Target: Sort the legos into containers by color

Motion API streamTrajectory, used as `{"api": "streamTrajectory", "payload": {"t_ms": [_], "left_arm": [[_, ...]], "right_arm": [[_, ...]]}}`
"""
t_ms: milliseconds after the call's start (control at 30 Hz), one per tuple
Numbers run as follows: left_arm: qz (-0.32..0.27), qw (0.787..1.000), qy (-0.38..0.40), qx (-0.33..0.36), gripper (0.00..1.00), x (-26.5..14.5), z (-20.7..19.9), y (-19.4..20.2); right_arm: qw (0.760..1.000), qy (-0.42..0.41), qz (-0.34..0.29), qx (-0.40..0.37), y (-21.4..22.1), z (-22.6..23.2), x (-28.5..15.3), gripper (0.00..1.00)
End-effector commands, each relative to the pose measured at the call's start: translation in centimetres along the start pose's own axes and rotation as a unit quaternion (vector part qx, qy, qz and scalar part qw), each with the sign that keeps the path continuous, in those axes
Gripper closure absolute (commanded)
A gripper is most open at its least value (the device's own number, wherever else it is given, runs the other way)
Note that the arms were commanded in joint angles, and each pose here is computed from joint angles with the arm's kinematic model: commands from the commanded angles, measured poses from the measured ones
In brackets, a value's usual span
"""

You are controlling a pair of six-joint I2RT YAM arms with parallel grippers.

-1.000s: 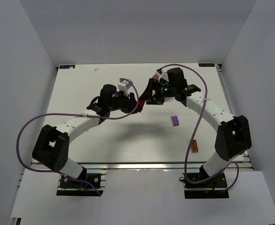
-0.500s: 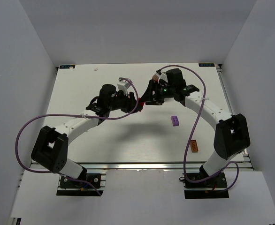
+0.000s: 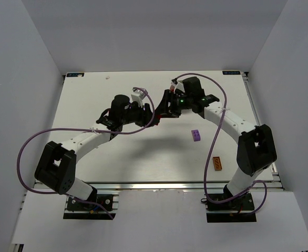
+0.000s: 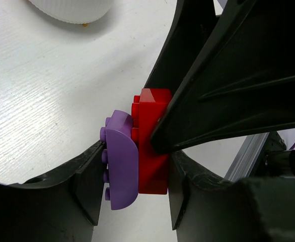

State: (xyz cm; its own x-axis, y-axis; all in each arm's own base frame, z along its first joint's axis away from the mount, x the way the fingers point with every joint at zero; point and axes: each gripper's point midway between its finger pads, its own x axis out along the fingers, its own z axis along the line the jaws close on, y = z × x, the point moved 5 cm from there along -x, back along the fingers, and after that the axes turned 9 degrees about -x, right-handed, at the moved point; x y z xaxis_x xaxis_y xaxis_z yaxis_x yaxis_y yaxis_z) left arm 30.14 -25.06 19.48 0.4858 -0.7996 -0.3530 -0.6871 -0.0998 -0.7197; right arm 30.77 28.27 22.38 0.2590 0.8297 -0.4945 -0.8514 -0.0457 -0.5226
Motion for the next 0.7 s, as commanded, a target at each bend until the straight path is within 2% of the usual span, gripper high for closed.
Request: {"api": "streamTrajectory", "payload": {"t_ms": [0, 133, 233, 267, 333, 367, 433, 467, 500, 533, 600, 633, 667], "left_arm": [[-0.025, 0.999, 0.019, 0.018, 0.78, -0.7, -1.4, -1.2], [-0.024, 0.999, 0.018, 0.016, 0.78, -0.7, -1.4, -1.1], [-0.023, 0.999, 0.017, 0.016, 0.78, -0.7, -1.3, -1.0], [-0.025, 0.999, 0.015, 0.016, 0.78, -0.7, -1.3, -1.1], [-0.024, 1.000, 0.010, 0.014, 0.76, -0.7, -1.2, -1.1], [-0.023, 1.000, 0.007, 0.011, 0.76, -0.7, -1.1, -1.1], [-0.021, 1.000, 0.001, 0.007, 0.72, -0.5, -0.9, -1.1], [-0.023, 1.000, -0.002, 0.003, 0.67, -0.5, -0.9, -1.1], [-0.025, 1.000, -0.011, 0.000, 0.57, -0.5, -0.7, -1.2], [-0.028, 1.000, -0.013, -0.001, 0.52, -0.5, -0.7, -1.3], [-0.046, 0.999, -0.017, 0.003, 0.36, -0.9, -1.0, -2.0], [-0.052, 0.999, -0.014, 0.005, 0.25, -1.1, -1.2, -2.2], [-0.067, 0.998, -0.007, 0.011, 0.20, -1.6, -1.7, -2.8]], "right_arm": [[0.999, -0.011, -0.027, -0.019, -1.7, 1.3, 0.1, 0.38], [0.999, -0.015, -0.027, -0.015, -1.9, 1.3, 0.3, 0.40], [0.999, -0.016, -0.029, -0.016, -2.0, 1.4, 0.4, 0.50], [0.999, -0.016, -0.028, -0.018, -1.9, 1.4, 0.4, 0.57], [0.999, -0.020, -0.029, -0.023, -1.9, 1.5, 0.2, 0.64], [0.999, -0.023, -0.030, -0.028, -2.0, 1.6, 0.2, 0.73], [0.998, -0.030, -0.033, -0.036, -2.0, 1.9, 0.0, 0.81], [0.998, -0.034, -0.033, -0.039, -2.0, 2.0, -0.1, 0.90], [0.998, -0.037, -0.036, -0.045, -2.1, 2.0, -0.2, 0.95], [0.997, -0.039, -0.038, -0.049, -2.2, 2.1, -0.4, 0.99], [0.997, -0.045, -0.041, -0.051, -2.3, 1.8, -0.6, 1.00], [0.997, -0.045, -0.043, -0.055, -2.4, 1.7, -0.8, 1.00], [0.996, -0.045, -0.044, -0.057, -2.5, 1.4, -1.0, 1.00]]}}
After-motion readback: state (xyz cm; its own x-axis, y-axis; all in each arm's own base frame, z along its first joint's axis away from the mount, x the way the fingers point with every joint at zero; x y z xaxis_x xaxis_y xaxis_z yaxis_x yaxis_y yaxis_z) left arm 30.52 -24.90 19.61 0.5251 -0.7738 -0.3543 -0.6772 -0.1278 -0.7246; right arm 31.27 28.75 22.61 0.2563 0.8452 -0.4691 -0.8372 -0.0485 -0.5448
